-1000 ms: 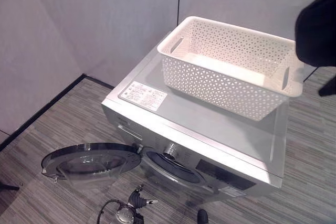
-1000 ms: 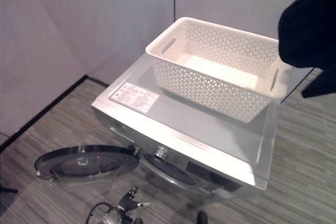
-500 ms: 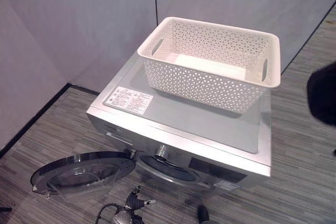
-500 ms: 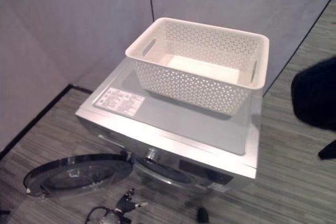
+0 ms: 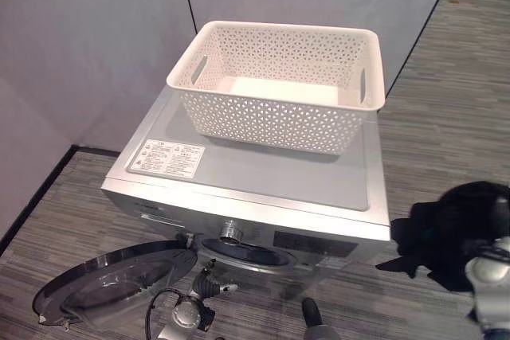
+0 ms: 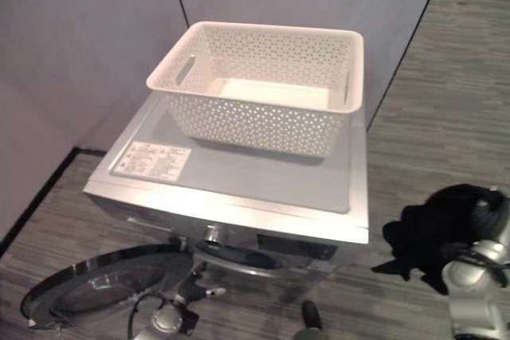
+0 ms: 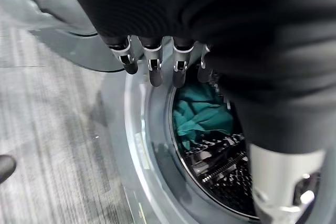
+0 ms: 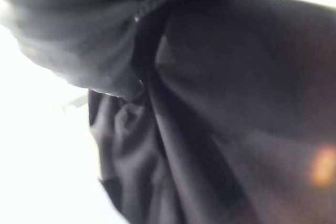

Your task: Grab the laundry basket,head to the washer,open it,put in the laundry and shut it.

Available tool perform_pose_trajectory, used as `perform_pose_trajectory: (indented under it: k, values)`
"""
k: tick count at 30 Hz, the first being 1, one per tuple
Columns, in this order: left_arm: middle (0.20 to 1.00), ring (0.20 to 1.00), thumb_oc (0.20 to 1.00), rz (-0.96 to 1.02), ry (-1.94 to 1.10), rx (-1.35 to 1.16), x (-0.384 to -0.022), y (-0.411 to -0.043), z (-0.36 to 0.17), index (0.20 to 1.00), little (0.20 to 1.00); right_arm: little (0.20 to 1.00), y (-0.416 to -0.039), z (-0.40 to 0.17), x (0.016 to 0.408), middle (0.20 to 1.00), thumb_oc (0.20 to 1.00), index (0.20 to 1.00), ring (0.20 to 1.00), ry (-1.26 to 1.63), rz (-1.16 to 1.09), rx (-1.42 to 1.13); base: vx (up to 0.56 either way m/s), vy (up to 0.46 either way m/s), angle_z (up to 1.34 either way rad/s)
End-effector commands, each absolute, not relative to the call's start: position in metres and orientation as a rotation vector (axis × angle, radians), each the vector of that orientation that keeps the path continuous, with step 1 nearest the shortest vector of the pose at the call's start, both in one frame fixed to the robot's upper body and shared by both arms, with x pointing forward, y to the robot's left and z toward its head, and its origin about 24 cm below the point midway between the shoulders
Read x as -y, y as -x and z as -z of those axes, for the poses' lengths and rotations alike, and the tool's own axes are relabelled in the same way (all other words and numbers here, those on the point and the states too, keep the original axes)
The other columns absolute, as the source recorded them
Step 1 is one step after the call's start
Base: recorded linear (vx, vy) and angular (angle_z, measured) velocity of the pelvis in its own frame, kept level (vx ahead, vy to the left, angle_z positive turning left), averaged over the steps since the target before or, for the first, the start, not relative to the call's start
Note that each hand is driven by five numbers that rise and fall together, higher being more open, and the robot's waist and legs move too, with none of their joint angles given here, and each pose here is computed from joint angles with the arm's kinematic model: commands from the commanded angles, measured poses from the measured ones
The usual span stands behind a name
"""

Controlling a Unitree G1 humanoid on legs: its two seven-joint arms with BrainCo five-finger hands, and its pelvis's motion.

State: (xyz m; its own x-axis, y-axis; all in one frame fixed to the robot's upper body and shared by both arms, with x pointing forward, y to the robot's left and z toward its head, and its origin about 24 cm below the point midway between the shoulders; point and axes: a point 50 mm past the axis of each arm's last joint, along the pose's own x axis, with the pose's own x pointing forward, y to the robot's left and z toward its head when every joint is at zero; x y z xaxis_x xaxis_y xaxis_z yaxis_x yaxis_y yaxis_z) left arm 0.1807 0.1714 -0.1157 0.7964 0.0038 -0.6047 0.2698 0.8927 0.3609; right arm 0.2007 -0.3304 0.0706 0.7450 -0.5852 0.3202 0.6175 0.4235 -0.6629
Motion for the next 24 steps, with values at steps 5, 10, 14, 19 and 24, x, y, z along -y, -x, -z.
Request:
perform_pose_trajectory:
  k: [5, 10, 14, 19, 24]
  values:
    - [1.000, 1.000, 1.000, 0.155, -0.690, -0.409, -0.195, -0.227, 0.079, 1.000, 1.000, 0.200, -0.219, -0.069, 0.292, 0.200, 0.200, 0.200, 0.200, 0.723, 0.444, 0.116, -0.03, 0.040, -0.05]
    - [1.000, 1.000, 1.000, 0.240, -0.889, -0.219, -0.184, -0.264, 0.047, 1.000, 1.000, 0.200, -0.221, -0.047, 0.261, 0.200, 0.200, 0.200, 0.200, 0.575, 0.298, 0.071, -0.08, 0.058, -0.11]
    - [1.000, 1.000, 1.000, 0.229, -0.931, -0.101, -0.173, -0.291, 0.020, 1.000, 1.000, 0.200, -0.228, -0.040, 0.242, 0.200, 0.200, 0.200, 0.200, 0.531, 0.201, 0.055, -0.14, 0.065, 0.00]
    - [1.000, 1.000, 1.000, 0.256, -0.941, -0.058, -0.163, -0.295, 0.014, 1.000, 1.000, 0.200, -0.230, -0.046, 0.232, 0.200, 0.200, 0.200, 0.200, 0.521, 0.158, 0.090, -0.07, 0.071, -0.10]
    - [1.000, 1.000, 1.000, 0.334, -0.889, 0.026, -0.127, -0.298, 0.006, 1.000, 1.000, 0.200, -0.236, -0.081, 0.221, 0.200, 0.200, 0.200, 0.200, 0.555, 0.159, 0.277, -0.09, 0.123, 0.08]
